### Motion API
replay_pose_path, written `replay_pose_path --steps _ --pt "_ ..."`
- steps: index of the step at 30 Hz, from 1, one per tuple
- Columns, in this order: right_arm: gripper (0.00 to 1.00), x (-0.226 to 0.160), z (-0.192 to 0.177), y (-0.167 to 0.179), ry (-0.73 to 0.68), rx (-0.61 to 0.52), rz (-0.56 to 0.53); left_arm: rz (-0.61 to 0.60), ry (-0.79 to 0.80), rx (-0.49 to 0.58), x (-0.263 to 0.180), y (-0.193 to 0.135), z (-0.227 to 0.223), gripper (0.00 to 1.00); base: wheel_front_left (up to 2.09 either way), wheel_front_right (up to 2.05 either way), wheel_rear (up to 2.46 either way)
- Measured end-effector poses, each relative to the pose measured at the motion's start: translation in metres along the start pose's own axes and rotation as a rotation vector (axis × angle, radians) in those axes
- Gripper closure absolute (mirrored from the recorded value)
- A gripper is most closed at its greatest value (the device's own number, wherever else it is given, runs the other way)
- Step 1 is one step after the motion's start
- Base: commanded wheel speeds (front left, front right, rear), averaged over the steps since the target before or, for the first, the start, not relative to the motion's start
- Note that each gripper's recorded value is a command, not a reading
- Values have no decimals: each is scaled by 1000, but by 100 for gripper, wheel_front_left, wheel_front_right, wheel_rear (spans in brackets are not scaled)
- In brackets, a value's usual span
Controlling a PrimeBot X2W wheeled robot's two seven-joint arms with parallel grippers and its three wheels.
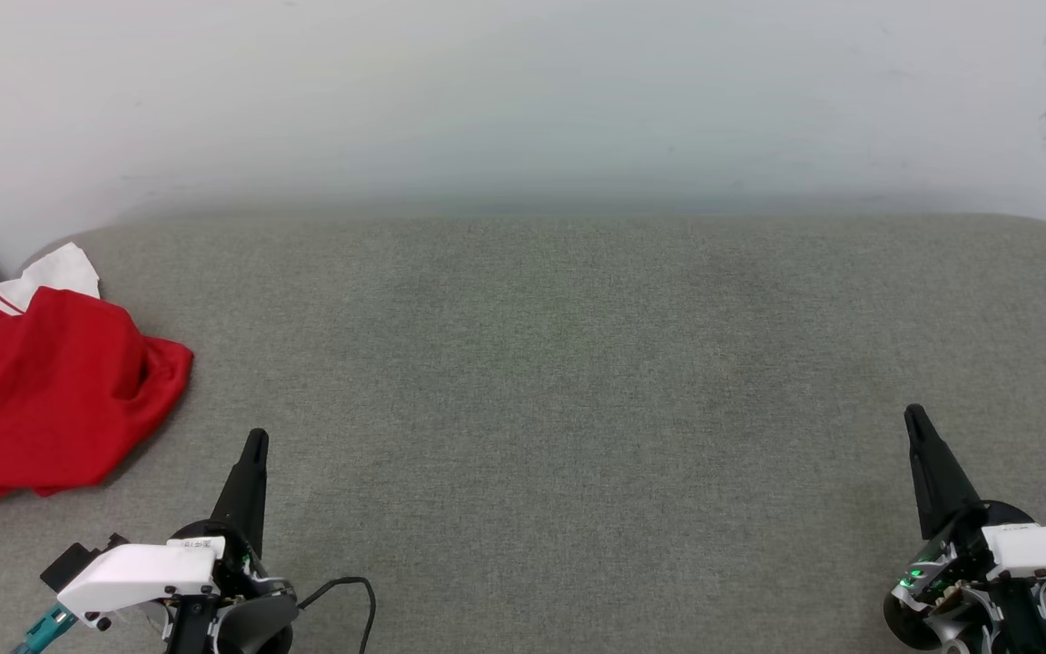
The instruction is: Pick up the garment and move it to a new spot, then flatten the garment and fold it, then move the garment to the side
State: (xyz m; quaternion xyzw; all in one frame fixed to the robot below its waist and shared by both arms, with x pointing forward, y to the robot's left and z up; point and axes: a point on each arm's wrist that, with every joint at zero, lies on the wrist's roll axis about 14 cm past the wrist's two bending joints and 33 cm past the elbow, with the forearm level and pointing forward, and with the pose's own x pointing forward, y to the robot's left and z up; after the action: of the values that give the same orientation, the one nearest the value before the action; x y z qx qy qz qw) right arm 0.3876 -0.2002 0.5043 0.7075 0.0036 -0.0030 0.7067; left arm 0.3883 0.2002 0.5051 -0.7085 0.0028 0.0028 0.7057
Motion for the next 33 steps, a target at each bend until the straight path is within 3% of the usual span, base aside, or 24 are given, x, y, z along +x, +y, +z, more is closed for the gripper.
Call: replay_pose_path --steps 25,26,27,28,33 --pt "100 0 0 0 0 0 0 0 0 0 0 0 0 100 0 0 0" --pt "0 -1 0 -2 0 0 -5 5 0 -1 0 2 0 0 0 0 0" --pt "100 -2 0 -6 -1 1 -19 17 0 -2 -2 6 0 100 0 0 0" --pt "0 -5 1 -12 -2 3 -37 35 -1 -4 -4 12 -1 0 0 0 0" --pt "0 -12 4 -25 -22 -1 -73 58 -14 -3 -10 20 0 0 0 0 0"
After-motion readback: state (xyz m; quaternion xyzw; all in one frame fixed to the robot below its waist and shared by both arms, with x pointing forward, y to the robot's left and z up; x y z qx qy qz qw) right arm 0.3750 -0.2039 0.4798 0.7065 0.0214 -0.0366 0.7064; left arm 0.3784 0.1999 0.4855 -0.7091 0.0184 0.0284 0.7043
